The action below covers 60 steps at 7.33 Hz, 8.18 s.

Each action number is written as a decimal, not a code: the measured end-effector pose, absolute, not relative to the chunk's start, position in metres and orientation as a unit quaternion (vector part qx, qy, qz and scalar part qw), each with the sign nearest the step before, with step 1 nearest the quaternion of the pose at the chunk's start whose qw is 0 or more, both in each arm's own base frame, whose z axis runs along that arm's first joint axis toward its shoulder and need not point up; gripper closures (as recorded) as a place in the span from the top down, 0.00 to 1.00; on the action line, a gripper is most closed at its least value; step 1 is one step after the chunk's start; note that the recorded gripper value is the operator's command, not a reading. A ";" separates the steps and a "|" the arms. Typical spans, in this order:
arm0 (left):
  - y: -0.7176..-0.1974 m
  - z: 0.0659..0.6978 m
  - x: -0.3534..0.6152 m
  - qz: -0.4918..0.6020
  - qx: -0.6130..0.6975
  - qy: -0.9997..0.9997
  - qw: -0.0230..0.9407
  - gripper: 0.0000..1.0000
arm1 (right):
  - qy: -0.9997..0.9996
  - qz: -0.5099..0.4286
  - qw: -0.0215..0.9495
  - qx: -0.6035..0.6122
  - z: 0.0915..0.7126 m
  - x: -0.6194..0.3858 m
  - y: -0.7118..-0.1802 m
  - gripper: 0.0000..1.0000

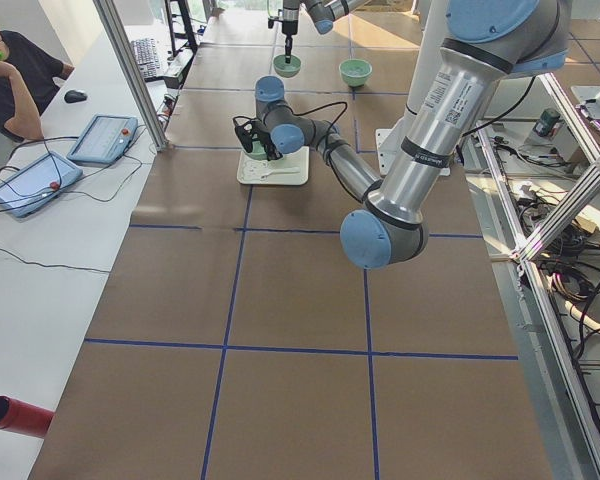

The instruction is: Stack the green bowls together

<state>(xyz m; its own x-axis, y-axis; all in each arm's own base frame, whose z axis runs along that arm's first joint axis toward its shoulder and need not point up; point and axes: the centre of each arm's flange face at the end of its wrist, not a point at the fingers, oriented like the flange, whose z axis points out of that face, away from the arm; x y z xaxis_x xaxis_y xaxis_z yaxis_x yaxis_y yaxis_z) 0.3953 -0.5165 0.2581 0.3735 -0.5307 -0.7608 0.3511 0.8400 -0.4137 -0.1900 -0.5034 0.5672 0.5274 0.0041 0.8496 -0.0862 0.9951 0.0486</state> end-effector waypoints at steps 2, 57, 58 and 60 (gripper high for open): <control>-0.516 0.239 0.432 -0.269 -0.099 0.490 0.823 0.00 | -0.514 0.042 0.856 0.034 0.545 -0.171 -0.520 0.00; -0.500 0.609 -0.039 0.067 0.013 0.376 0.924 1.00 | -0.405 -0.146 0.901 0.054 0.628 0.029 -0.473 1.00; -0.496 0.621 -0.041 0.068 0.006 0.377 0.924 1.00 | -0.411 -0.147 0.899 0.050 0.658 0.048 -0.466 1.00; -0.491 0.629 -0.042 0.068 -0.001 0.377 0.924 1.00 | -0.410 -0.129 0.902 0.042 0.675 0.062 -0.471 1.00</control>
<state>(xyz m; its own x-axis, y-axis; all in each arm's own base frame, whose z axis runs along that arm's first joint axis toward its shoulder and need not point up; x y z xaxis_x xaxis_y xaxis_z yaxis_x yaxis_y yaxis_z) -0.0419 -0.4913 0.6295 0.7067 0.1246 -0.6965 -0.1255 0.9908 0.0500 0.0625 -0.4705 0.6752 0.6310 -0.2681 0.7280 0.1990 0.9629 0.1821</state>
